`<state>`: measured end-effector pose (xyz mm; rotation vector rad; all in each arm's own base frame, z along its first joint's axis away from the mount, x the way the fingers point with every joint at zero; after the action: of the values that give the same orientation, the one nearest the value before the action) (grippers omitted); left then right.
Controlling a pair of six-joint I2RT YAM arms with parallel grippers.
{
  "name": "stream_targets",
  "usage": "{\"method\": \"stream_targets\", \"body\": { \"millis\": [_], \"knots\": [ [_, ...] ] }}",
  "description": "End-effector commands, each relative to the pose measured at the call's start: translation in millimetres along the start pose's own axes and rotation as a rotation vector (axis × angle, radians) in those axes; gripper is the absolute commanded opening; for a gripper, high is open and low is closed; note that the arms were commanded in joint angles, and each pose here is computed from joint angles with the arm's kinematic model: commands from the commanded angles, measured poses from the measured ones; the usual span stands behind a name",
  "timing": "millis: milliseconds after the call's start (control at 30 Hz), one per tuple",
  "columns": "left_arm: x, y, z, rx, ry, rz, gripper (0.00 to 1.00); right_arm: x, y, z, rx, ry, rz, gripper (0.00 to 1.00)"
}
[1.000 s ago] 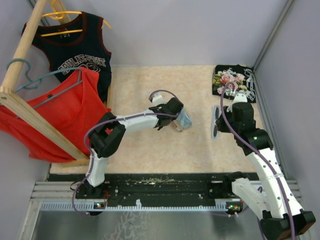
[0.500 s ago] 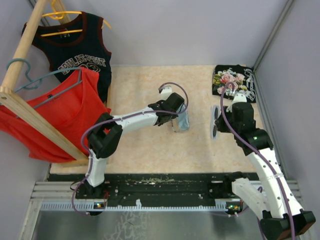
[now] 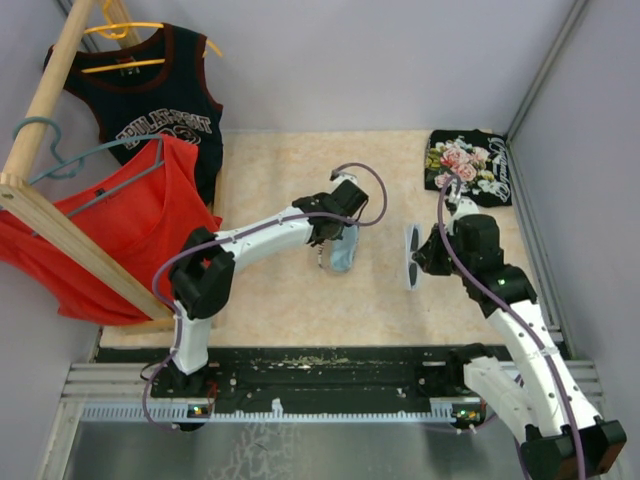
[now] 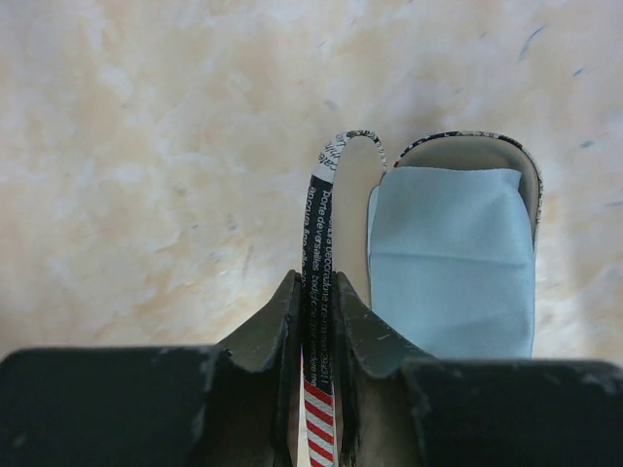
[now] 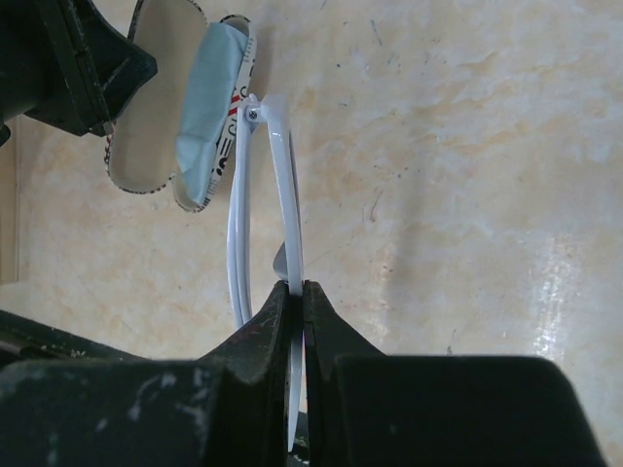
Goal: Organize the sunglasses
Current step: Adjust the sunglasses case at the center of the board.
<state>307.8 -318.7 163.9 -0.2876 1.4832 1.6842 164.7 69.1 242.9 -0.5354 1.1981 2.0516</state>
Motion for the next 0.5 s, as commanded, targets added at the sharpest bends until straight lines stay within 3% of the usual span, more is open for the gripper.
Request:
{"method": "stream_targets", "body": {
  "millis": [0, 233, 467],
  "knots": [
    [2, 27, 26, -0.109, -0.169, 0.049, 0.02, -5, 1, 13, -0.133, -0.032, -0.063, 0.0],
    [30, 46, 22, -0.202, -0.283, 0.118, 0.01, 9, -11, 14, -0.228, -0.119, -0.055, 0.0],
    [55, 53, 12, -0.184, -0.27, 0.182, 0.01, 22, -23, 14, -0.308, -0.258, -0.066, 0.0]
  ]
}}
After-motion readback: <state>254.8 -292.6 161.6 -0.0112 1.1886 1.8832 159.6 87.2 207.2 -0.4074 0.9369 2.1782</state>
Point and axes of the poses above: each gripper's point midway between its finger pads, its own y axis back along the fingers, its own z axis along the line the jaws close on, x = y × z, the point moved 9 cm from there along y, back along the fingers, and after that the axes turned 11 degrees about -y, right-handed, at the moved point
